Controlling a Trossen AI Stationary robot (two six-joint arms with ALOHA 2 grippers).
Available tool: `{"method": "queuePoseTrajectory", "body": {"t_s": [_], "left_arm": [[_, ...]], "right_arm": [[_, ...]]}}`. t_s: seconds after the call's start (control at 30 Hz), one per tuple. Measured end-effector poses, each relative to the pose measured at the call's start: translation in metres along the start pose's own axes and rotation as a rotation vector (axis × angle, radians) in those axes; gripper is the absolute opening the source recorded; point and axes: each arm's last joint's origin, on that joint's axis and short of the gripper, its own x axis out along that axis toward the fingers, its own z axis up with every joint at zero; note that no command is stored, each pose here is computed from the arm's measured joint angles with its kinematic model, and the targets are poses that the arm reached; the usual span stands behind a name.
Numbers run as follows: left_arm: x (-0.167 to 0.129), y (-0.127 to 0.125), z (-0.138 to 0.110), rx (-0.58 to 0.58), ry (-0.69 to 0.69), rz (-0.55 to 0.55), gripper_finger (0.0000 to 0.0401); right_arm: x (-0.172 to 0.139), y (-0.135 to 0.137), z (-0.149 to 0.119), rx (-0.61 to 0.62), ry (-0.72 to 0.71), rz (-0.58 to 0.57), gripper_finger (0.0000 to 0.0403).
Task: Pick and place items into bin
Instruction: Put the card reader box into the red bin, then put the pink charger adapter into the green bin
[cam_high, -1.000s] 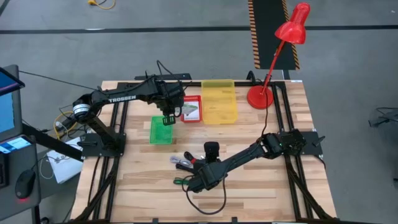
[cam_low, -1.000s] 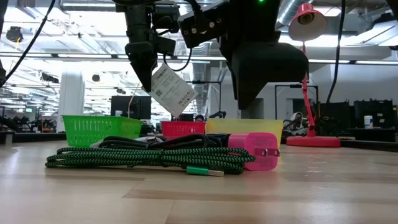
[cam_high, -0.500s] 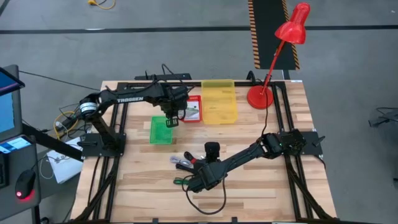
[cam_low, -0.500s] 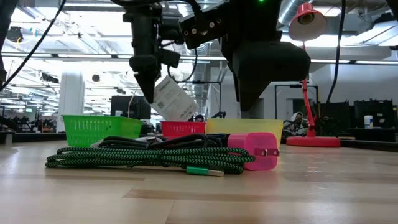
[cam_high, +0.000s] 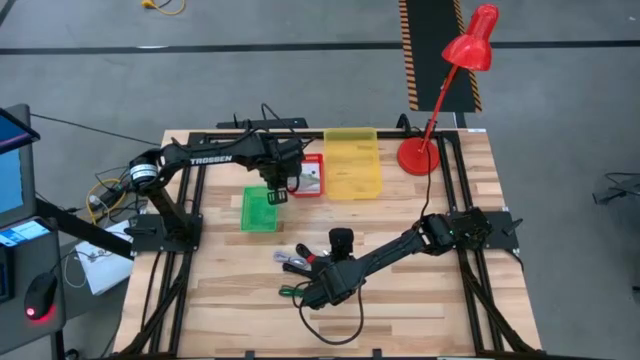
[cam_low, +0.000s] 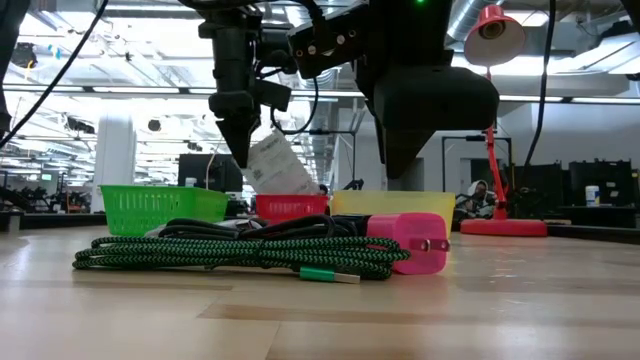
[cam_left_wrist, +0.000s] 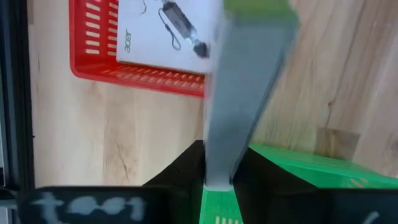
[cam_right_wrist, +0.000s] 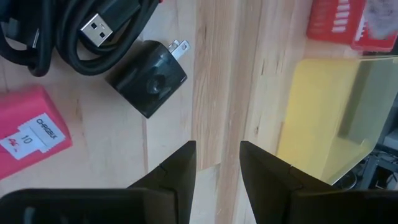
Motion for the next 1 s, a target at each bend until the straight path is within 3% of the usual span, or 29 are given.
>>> {"method": "queuePoseTrajectory", "body": {"t_s": [0.37, 0.57, 0.77, 1.0], "left_arm": [[0.0, -0.001, -0.002, 0.004, 0.019, -0.012, 0.0127], [-0.018, 0.002, 0.002, -0.006, 0.03, -0.013, 0.015], [-0.065, 0.008, 0.01, -0.042, -0.021, 0.001, 0.0153], [-0.149, 0.014, 0.005, -0.103, -0.158, 0.043, 0.0153]], "right_arm": [[0.0, 0.0, 0.0, 0.003, 0.0, 0.0, 0.0118], [0.0, 0.0, 0.0, 0.015, 0.0, 0.0, 0.0118], [0.0, 0.0, 0.0, 0.024, 0.001, 0.002, 0.0118], [0.0, 0.001, 0.0, 0.026, 0.003, 0.007, 0.0118]]}}
